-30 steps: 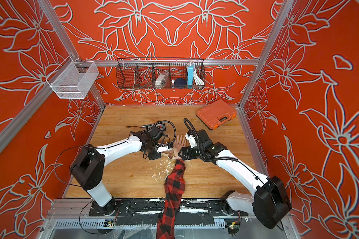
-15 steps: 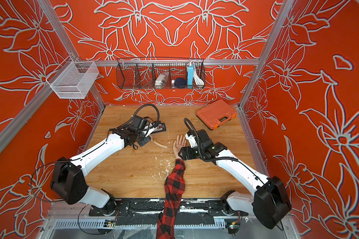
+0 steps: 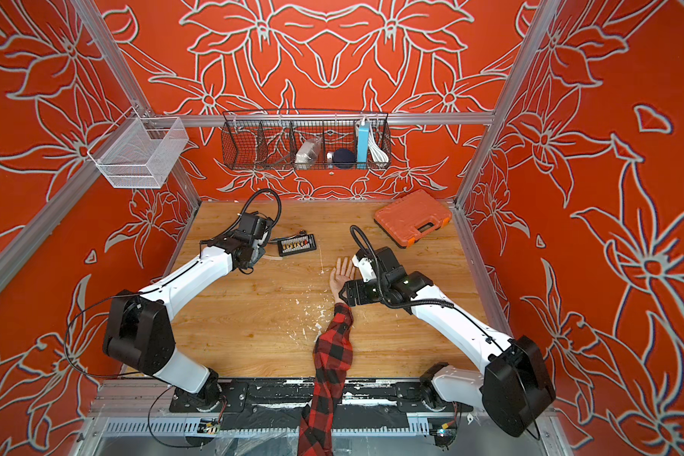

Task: Take off the watch
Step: Take off the watch from the hand, then place the watch at the center of the board.

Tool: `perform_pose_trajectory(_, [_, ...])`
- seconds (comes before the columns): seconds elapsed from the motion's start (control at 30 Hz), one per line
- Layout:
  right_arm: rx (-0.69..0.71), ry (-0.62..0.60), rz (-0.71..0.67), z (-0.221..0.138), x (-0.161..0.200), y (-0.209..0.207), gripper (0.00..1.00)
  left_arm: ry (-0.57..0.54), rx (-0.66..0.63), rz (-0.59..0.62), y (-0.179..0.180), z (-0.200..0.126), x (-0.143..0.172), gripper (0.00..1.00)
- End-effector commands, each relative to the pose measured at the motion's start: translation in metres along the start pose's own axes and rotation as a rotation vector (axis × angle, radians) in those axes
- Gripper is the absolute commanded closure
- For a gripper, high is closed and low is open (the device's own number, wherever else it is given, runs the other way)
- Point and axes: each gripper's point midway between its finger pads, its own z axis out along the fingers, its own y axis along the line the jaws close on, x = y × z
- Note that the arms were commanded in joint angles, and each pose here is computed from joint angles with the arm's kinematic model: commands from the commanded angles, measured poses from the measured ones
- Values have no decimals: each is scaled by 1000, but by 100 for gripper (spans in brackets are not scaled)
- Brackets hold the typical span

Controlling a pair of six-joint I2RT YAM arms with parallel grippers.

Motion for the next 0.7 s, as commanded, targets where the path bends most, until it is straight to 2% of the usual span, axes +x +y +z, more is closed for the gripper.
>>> perform_pose_trajectory(0.0, [-1, 15, 9, 3, 5, -3, 14, -33, 33, 63, -12, -3, -7, 100])
perform_pose_trajectory(0.13, [-20, 20, 15, 7, 5, -1, 14, -49, 71, 233, -51, -3, -14, 100])
perform_pose_trajectory(0.4, [-13, 26, 16, 8, 8, -3, 14, -21, 180, 531, -134, -1, -2, 100])
perform_pose_trajectory(0.67, [-16, 26, 18, 8, 8, -3, 14, -34, 389, 648, -188, -20, 15, 99])
